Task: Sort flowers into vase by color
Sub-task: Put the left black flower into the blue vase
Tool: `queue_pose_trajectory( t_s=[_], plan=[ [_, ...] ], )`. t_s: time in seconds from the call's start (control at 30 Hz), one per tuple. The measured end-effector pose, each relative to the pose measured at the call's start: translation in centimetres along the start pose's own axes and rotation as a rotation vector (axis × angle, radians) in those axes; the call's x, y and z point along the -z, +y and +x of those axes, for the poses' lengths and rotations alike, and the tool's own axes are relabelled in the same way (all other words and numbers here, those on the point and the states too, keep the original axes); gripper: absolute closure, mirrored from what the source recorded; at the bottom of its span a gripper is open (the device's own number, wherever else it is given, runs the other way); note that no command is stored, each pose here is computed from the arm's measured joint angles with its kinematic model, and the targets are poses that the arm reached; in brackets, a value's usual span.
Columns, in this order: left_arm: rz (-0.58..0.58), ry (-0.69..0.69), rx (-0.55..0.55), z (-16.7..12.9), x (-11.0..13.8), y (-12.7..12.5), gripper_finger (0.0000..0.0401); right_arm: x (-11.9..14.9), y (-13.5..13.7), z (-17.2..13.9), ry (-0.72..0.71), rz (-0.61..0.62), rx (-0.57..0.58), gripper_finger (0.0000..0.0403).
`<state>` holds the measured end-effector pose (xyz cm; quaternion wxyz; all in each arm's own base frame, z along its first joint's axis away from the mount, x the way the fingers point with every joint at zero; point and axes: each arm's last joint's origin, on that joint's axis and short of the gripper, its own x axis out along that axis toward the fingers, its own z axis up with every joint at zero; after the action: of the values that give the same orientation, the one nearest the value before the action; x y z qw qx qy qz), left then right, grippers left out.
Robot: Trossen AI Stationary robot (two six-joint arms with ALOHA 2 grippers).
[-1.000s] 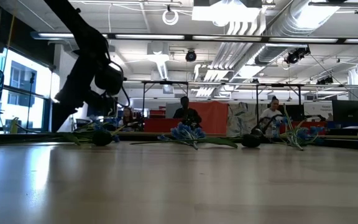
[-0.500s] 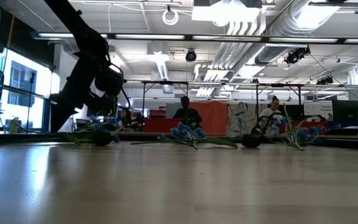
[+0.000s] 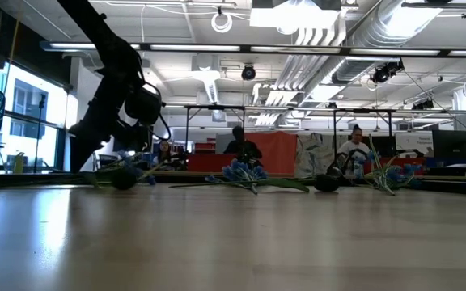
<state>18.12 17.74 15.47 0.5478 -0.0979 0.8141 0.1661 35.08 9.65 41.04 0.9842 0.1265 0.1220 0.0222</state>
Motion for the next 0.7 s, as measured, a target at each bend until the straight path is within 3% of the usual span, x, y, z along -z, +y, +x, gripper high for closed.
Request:
queue_pose_trajectory(
  t_s=[0.2,0.7],
  plan=[
    [0.062,0.021,-0.081,-0.17,-0.12,-0.31,0.0315,0.00,-0.02,0.00,-0.002,0.000,0.006,0.0231],
    [0.201,0.014,-0.077,-0.28,-0.36,-0.81,0.0315,0.06,0.13,-0.02,0.000,0.042,0.003,0.0231]
  ],
)
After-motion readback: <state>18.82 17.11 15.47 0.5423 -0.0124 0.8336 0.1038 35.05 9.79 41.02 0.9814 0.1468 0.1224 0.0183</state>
